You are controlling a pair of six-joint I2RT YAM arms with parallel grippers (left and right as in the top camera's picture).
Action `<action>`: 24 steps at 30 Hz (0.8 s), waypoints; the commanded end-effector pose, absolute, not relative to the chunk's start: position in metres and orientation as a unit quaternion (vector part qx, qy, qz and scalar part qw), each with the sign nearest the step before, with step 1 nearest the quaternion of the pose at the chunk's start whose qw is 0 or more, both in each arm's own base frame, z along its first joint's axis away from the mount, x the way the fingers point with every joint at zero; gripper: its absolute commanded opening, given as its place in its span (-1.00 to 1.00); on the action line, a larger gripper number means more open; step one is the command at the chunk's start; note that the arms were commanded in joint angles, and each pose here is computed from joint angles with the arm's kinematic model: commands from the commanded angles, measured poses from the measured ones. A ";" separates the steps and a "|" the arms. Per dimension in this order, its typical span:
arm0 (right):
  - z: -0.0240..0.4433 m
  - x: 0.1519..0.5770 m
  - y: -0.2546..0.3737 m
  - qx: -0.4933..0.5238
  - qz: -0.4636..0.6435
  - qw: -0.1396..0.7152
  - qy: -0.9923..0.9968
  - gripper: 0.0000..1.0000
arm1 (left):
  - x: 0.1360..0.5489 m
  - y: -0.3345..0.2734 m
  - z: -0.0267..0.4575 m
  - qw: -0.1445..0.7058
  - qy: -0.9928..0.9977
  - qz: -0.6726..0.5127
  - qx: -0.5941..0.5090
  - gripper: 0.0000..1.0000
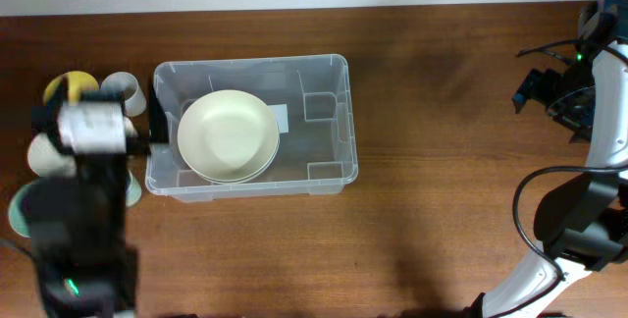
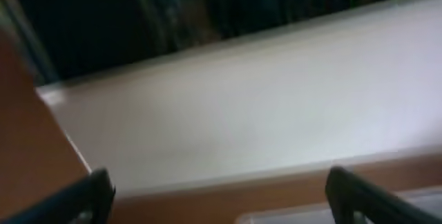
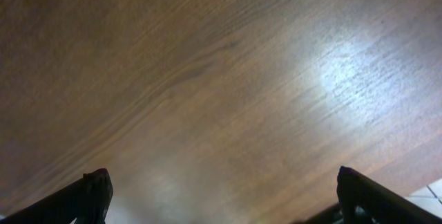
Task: Pack container
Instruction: 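Move the left gripper down to the mint-green bowl at front left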
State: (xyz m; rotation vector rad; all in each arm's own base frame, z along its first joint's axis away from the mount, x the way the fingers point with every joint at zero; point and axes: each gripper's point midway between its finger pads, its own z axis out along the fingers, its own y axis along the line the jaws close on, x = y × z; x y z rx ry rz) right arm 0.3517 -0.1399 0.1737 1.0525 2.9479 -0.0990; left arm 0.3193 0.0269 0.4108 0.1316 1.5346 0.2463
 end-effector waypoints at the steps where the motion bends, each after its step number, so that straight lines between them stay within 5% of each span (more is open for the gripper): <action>1: 0.177 0.350 -0.142 0.337 -0.034 0.009 0.941 0.98 | 0.360 0.023 0.419 0.651 0.750 0.079 0.080 0.99; 12: 0.177 0.350 -0.142 0.337 -0.034 0.009 0.941 0.98 | 0.371 0.175 0.382 0.510 0.800 0.106 -0.297 0.99; 24: 0.177 0.350 -0.142 0.337 -0.034 0.009 0.941 0.98 | 0.360 0.256 0.266 0.361 0.819 0.058 -0.442 0.99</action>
